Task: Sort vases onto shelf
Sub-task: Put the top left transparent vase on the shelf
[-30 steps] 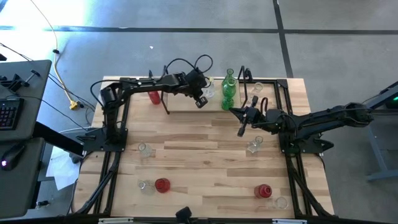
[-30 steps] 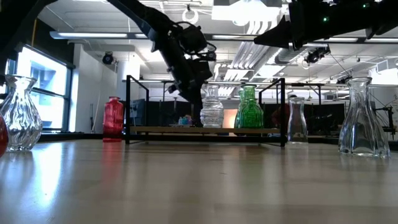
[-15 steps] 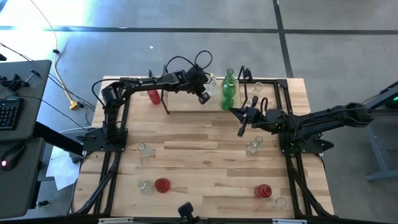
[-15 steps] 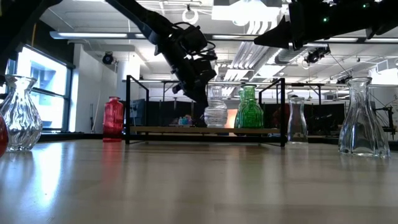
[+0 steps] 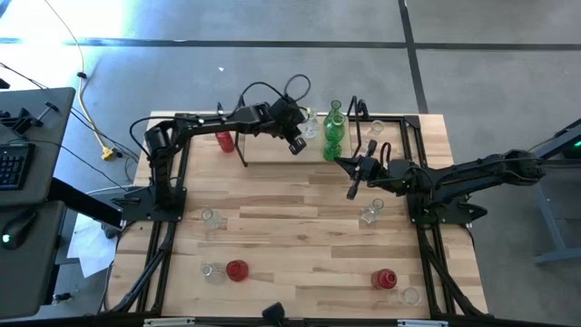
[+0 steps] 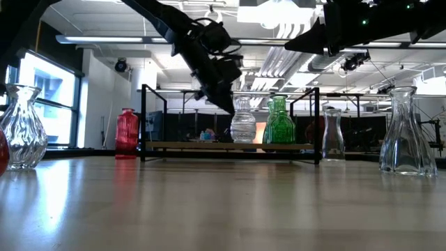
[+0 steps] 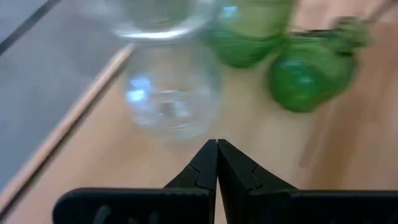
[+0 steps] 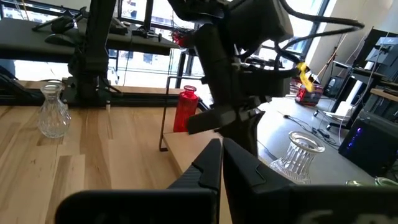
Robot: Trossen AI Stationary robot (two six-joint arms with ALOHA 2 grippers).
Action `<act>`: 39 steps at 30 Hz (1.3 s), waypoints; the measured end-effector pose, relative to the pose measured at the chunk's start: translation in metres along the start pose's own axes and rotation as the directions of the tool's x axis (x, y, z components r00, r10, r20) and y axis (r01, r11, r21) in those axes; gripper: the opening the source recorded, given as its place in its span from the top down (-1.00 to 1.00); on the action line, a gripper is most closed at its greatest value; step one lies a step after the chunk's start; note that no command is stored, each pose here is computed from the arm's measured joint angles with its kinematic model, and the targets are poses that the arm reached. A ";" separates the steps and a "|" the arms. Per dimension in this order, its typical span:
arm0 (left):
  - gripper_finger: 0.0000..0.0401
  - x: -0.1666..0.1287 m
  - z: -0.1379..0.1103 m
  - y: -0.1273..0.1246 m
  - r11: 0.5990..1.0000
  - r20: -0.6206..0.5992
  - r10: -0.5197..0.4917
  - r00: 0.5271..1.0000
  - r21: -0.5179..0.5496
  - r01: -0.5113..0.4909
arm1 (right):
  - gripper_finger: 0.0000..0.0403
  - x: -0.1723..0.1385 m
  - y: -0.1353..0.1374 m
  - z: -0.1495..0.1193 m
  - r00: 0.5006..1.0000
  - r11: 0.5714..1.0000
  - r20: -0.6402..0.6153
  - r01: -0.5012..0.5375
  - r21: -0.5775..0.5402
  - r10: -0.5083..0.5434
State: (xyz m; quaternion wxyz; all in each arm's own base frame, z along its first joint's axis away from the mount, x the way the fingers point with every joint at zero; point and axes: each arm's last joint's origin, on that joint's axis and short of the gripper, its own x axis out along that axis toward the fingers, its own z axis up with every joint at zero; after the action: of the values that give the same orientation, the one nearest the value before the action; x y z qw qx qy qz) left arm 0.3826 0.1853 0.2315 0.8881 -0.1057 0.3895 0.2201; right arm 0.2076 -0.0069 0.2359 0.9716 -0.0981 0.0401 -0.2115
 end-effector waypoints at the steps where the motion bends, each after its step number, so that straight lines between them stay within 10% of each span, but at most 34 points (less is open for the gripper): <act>1: 1.00 0.001 0.000 -0.004 1.000 -0.001 -0.019 1.000 0.004 0.019 | 1.00 0.000 0.000 0.000 1.000 1.000 0.000 0.000 -0.001 0.000; 39: 1.00 0.000 0.009 -0.015 0.999 0.004 0.027 1.000 0.023 -0.027 | 1.00 0.000 0.000 0.002 1.000 1.000 0.020 0.004 0.005 -0.004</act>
State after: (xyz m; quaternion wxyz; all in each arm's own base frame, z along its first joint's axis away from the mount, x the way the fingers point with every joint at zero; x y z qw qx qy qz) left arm 0.3953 0.1754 0.2377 0.8870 -0.0896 0.3916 0.2277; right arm 0.2076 -0.0069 0.2381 0.9718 -0.0977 0.0294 -0.2124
